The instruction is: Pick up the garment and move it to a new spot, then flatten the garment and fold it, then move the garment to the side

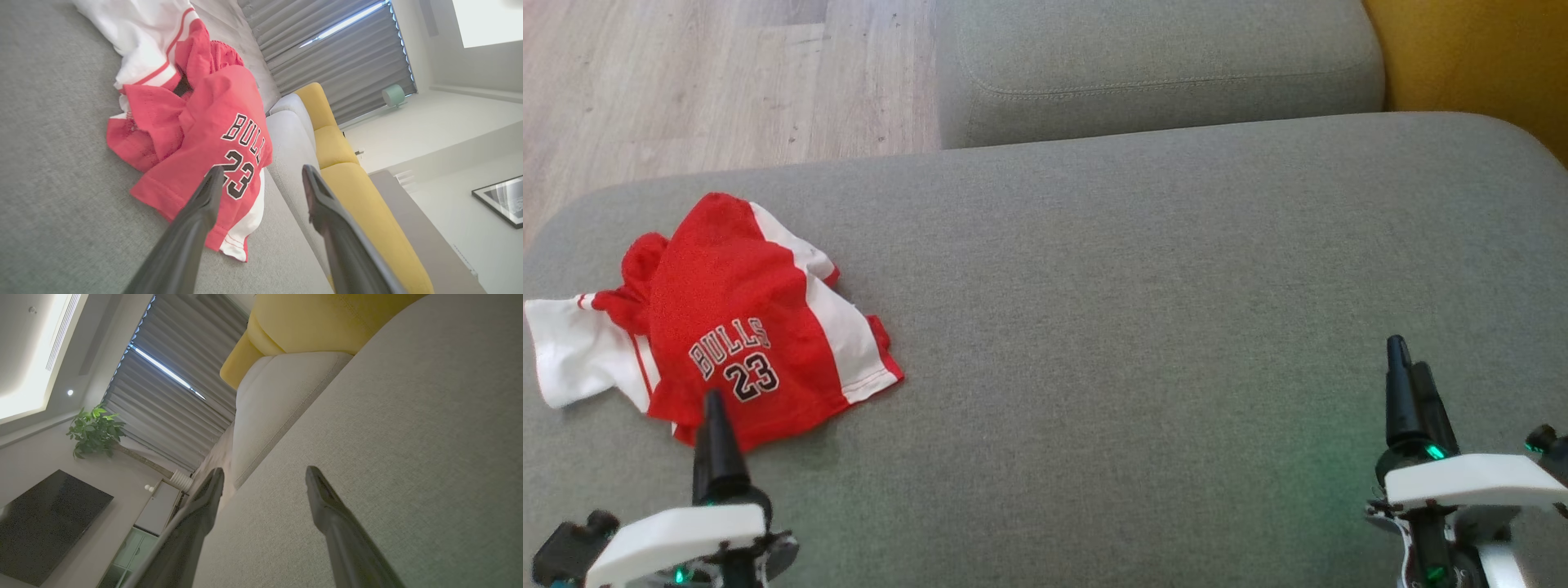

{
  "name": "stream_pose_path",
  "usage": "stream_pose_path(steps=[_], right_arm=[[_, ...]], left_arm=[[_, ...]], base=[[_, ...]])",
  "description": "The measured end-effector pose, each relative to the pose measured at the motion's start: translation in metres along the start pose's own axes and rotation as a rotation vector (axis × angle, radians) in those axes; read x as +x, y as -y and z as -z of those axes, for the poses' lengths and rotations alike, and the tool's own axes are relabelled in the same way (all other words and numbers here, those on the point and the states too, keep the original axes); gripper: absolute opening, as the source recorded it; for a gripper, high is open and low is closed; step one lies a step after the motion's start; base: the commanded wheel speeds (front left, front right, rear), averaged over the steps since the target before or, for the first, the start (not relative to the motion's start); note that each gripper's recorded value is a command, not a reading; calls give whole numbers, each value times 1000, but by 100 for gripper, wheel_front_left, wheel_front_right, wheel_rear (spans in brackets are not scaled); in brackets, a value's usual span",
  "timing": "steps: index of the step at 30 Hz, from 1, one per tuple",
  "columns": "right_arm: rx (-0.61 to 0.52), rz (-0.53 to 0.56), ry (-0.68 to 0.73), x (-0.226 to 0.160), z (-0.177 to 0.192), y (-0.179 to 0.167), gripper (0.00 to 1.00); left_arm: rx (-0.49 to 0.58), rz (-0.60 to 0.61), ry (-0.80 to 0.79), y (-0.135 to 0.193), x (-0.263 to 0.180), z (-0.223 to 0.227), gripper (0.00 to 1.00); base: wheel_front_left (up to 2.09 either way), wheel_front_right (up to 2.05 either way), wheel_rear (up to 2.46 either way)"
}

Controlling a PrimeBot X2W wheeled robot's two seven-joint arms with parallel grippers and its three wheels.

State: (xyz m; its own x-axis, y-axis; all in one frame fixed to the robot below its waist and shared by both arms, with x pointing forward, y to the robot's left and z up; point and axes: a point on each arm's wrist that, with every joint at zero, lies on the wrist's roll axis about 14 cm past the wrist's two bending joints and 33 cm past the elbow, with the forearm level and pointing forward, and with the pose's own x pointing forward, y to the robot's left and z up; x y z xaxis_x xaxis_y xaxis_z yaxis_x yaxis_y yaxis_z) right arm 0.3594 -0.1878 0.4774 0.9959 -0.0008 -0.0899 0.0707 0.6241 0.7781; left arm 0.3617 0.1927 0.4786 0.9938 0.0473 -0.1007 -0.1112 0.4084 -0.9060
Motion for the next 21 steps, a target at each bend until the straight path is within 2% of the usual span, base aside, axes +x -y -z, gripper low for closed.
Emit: stream_pose_path(steps=[21], right_arm=[[-363, -56, 14, 0, 1, -14, 100]], left_arm=[[460, 131, -95, 29, -1, 43, 100]], base=[[0, 0, 0]])
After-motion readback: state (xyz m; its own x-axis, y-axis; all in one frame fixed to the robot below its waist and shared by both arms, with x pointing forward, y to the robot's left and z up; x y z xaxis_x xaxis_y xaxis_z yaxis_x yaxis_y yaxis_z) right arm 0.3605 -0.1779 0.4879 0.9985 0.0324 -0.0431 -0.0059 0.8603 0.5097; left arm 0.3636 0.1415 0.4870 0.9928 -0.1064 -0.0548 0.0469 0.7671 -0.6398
